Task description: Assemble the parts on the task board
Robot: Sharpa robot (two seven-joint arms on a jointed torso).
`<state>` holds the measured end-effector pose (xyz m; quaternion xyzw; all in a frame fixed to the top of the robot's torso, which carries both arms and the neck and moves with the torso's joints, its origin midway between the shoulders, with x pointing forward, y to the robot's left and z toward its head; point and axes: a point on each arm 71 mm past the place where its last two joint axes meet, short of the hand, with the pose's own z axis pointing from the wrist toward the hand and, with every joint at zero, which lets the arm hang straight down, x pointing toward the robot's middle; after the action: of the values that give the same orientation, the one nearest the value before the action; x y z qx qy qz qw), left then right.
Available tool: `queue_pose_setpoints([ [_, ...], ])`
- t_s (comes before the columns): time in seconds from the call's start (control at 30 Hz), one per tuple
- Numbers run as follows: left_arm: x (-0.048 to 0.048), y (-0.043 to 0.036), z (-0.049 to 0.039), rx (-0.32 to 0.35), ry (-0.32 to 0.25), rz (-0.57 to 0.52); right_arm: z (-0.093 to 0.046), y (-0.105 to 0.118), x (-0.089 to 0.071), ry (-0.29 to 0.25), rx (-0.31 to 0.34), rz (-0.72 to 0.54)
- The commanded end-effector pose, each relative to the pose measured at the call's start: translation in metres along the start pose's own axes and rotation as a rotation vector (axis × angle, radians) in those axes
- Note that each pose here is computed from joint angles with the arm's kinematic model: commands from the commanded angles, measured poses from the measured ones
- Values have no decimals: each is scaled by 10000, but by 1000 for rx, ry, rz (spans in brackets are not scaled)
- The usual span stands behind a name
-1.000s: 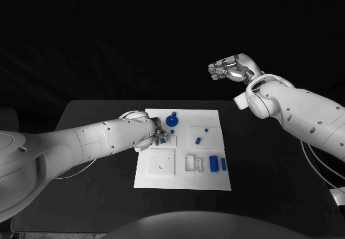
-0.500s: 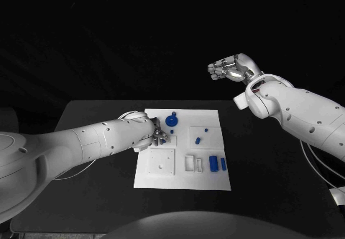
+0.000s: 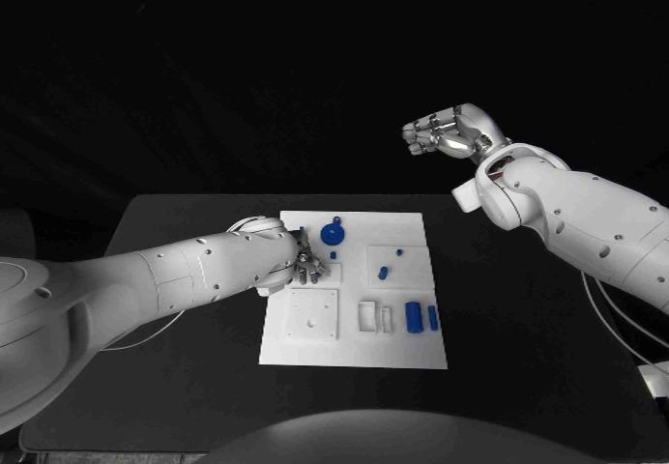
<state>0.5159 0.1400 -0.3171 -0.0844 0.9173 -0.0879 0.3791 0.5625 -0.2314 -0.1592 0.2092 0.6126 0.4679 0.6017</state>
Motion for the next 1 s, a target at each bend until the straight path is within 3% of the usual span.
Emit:
queue_pose_setpoints([
  [0.03, 12, 22, 4, -4, 4, 13, -1, 7, 13, 10, -7, 5],
  [1.0, 7, 89, -70, 18, 19, -28, -17, -26, 8, 6, 2, 5],
])
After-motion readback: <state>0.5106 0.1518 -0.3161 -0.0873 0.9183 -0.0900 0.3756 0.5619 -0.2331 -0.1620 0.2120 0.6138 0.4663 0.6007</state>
